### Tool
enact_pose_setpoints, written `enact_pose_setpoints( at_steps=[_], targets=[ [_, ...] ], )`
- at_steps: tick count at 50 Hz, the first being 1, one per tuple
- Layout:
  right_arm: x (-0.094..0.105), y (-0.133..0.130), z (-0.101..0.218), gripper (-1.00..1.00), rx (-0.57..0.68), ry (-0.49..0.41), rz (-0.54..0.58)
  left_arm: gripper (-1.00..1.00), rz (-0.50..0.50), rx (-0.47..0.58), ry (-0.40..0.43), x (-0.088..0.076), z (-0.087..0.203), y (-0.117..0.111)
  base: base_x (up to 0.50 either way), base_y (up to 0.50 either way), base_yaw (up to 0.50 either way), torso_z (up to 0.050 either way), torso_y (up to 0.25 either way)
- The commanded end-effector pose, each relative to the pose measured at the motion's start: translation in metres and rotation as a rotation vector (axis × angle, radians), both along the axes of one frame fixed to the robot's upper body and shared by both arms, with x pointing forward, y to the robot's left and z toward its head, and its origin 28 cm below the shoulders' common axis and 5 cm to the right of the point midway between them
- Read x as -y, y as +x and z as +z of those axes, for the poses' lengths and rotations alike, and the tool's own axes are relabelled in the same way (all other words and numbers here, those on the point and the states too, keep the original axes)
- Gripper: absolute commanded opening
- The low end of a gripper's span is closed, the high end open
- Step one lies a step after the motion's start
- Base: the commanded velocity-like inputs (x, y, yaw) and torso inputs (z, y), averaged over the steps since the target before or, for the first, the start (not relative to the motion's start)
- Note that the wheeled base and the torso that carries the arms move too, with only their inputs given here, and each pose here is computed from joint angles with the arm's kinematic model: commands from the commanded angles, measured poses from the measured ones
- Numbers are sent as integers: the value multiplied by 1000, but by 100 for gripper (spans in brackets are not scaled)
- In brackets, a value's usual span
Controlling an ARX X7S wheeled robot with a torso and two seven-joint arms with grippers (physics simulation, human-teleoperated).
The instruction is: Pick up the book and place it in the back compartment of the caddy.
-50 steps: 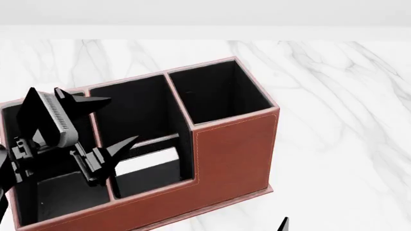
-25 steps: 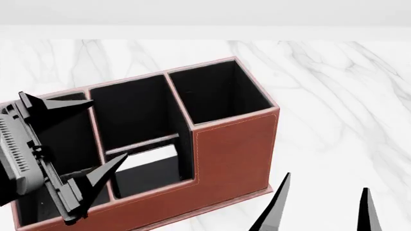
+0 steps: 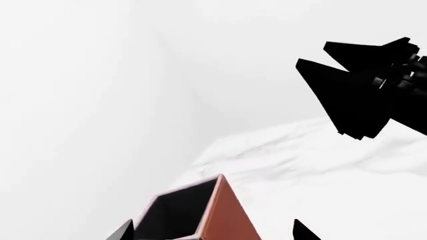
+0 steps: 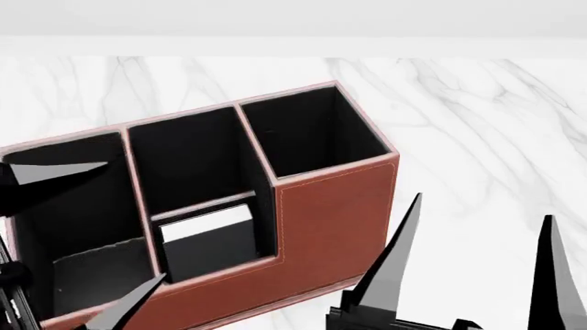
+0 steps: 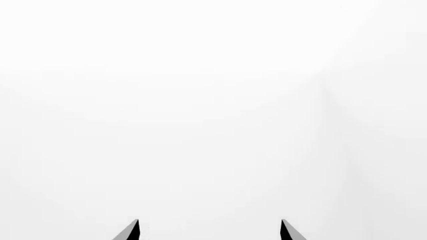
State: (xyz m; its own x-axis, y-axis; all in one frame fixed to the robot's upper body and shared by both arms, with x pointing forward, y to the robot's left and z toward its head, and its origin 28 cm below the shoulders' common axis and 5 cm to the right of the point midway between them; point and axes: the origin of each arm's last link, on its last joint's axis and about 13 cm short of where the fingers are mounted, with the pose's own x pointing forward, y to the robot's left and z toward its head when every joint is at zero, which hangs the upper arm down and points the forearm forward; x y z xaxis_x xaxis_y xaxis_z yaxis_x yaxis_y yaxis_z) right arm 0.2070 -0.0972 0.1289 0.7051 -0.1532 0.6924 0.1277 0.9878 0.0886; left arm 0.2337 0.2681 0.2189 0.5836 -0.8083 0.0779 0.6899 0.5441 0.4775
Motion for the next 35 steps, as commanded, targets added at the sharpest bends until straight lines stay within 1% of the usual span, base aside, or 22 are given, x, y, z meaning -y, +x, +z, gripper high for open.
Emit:
enact_pose_setpoints(
  at_steps=[1,14,22,29,31,32,33,35],
  targets=[
    [2,-8,19,100,52,-10,-15,100,-24,58,12,5,13,-24,0,0,0,0,0],
    [6,-17,32,100,95,-13,-27,100,-23,96,21,9,25,-25,0,0,0,0,0],
    [5,-19,35,100,107,-13,-23,100,-18,114,22,9,29,-26,0,0,0,0,0],
    [4,-24,39,100,143,-18,-18,100,-17,140,21,9,34,-29,0,0,0,0,0],
    [4,-24,40,100,146,-17,-17,100,-13,144,23,9,35,-30,0,0,0,0,0],
    [5,-25,40,100,148,-19,-14,100,17,174,34,10,35,-29,0,0,0,0,0],
    [5,-25,40,100,150,-21,-11,100,-4,162,29,10,35,-28,0,0,0,0,0],
    [5,-25,40,100,152,-20,-13,100,2,172,30,10,36,-29,0,0,0,0,0]
  ],
)
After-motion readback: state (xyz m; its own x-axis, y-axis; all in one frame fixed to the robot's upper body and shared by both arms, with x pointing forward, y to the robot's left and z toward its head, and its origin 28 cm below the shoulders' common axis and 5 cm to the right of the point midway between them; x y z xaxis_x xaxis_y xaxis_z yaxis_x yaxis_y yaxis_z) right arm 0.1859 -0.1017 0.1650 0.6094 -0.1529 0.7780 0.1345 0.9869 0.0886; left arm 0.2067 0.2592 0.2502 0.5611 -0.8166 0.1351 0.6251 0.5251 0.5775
